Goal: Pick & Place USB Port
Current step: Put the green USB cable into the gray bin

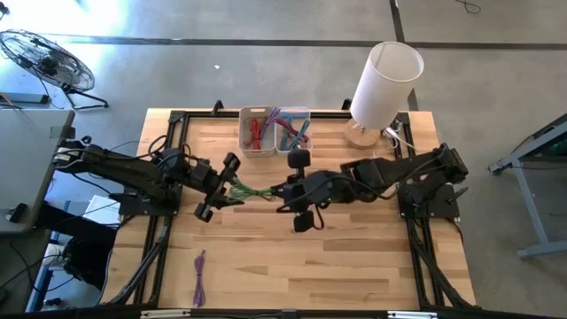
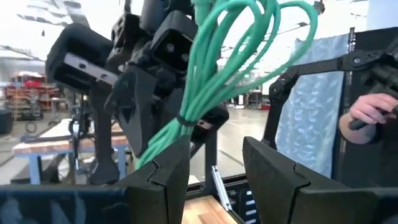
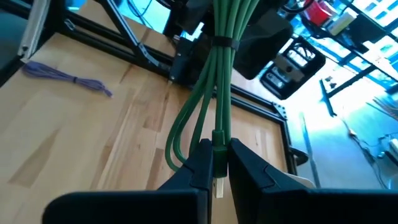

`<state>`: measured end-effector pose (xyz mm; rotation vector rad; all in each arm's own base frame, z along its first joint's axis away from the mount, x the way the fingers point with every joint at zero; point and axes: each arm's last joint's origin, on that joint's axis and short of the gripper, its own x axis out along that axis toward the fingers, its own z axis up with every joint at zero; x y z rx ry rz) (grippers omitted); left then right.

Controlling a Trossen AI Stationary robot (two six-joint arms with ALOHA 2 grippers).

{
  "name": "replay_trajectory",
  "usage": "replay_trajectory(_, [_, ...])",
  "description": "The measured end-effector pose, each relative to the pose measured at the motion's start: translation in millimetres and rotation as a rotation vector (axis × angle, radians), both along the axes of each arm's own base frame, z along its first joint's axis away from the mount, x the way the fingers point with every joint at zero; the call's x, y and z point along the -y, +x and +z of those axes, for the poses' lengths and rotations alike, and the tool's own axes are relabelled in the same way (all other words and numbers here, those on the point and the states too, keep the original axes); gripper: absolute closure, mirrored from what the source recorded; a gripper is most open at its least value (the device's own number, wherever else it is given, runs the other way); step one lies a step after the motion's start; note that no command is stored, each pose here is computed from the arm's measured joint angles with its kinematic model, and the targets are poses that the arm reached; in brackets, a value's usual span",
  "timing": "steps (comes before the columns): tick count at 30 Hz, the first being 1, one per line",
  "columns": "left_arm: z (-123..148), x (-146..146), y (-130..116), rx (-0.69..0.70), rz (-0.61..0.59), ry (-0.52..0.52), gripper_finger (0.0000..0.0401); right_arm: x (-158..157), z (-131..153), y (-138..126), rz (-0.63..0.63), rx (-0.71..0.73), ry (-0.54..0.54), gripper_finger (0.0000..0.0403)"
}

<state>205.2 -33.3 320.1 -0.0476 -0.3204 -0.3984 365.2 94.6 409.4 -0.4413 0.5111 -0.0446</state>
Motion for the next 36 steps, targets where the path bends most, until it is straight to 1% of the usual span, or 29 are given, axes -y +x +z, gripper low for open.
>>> replay_trajectory(6, [-0.9, -1.7, 0.9, -0.018, 0.055, -0.029, 0.0253, 2.0, 2.4, 2.4, 0.02, 0.025, 0.02, 0.0382])
replay_trajectory(8, [-1.1, -1.7, 1.0, -0.024, 0.051, -0.039, 0.0252, 1.6, 3.3, 3.0, 0.03, 0.036, 0.021, 0.0382])
replay_trajectory(10, [-1.0, -1.3, 0.8, -0.037, 0.025, -0.072, 0.0245, 1.2, 4.3, 3.6, 0.036, 0.047, 0.023, 0.0382])
replay_trajectory(15, [-1.0, -0.6, 0.6, -0.047, -0.006, -0.087, 0.0204, 0.1, 6.1, 4.7, 0.06, 0.065, 0.04, 0.0382])
replay_trajectory(18, [-1.1, -1.1, 0.8, -0.045, 0.014, -0.089, 0.0174, -0.3, 7.9, 5.7, 0.066, 0.087, 0.049, 0.0382])
replay_trajectory(22, [-1.0, -1.7, 0.9, -0.026, 0.05, -0.047, 0.015, -0.6, 8.7, 6.2, 0.068, 0.098, 0.068, 0.0382])
replay_trajectory(27, [0.0, -2.3, 0.8, -0.001, 0.086, -0.013, 0.0145, -2.5, 3.9, 13.6, 0.092, 0.104, 0.093, 0.0382])
replay_trajectory(36, [1.2, -2.4, 0.4, 0.014, 0.086, -0.012, 0.0145, 5.6, -10.9, 28.6, 0.083, 0.069, 0.119, 0.0382])
